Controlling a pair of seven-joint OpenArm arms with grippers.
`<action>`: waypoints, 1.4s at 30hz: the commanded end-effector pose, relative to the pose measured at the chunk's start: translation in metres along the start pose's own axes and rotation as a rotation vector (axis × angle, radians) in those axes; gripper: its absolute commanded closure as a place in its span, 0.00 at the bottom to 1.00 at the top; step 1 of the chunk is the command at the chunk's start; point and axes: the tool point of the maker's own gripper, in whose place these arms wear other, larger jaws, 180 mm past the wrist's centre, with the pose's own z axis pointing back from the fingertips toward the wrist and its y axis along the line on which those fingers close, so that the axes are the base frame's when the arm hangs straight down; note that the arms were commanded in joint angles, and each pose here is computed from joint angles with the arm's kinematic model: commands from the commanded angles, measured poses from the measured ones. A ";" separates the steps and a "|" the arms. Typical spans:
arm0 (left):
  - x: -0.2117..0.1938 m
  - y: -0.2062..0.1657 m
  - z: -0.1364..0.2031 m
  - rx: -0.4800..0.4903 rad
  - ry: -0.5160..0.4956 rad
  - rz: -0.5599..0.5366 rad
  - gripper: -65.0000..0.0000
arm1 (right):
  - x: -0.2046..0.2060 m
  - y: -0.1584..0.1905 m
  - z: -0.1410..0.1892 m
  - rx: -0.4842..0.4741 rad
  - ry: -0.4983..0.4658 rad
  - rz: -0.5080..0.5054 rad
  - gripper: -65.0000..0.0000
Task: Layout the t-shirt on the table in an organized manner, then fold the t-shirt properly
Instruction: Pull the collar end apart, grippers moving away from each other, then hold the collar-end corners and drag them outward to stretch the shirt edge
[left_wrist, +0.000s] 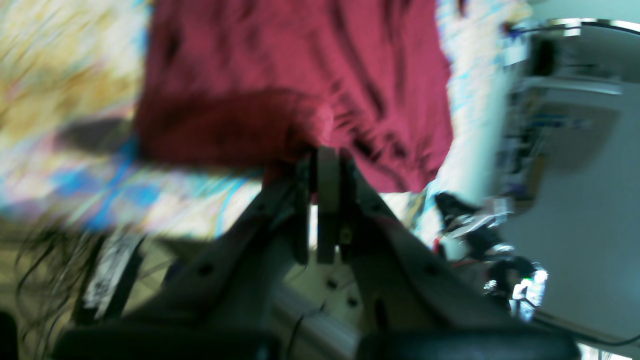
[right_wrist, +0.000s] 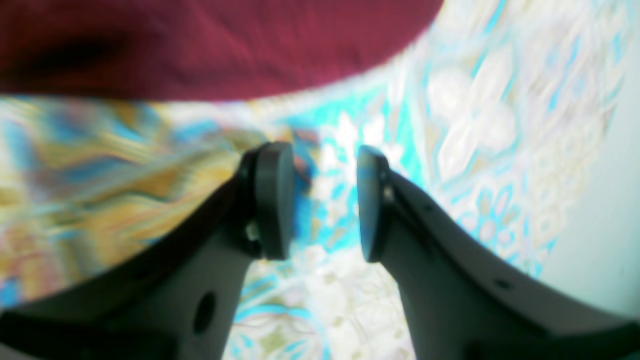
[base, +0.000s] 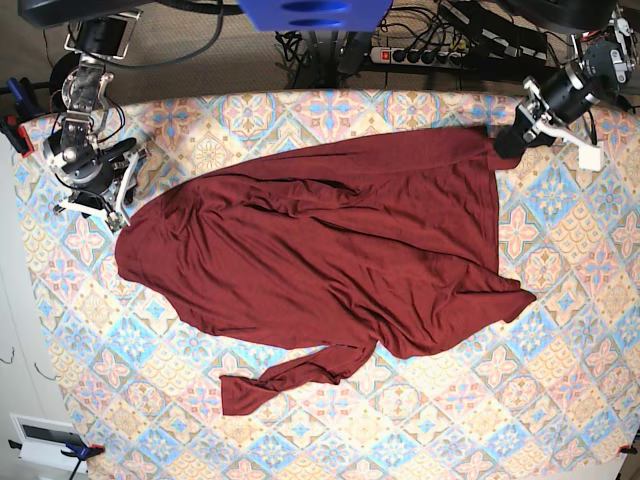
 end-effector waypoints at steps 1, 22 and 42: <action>-0.001 -0.005 0.003 -0.017 0.000 -0.006 1.00 | 0.033 -0.032 0.007 -0.069 -0.088 -0.003 0.68; -0.011 0.010 -0.062 0.040 -0.021 0.015 1.00 | 0.061 -0.054 0.008 -0.110 -0.112 -0.025 0.60; -0.040 0.068 -0.062 0.173 0.120 0.111 0.82 | 0.062 -0.052 0.008 -0.105 -0.111 -0.019 0.60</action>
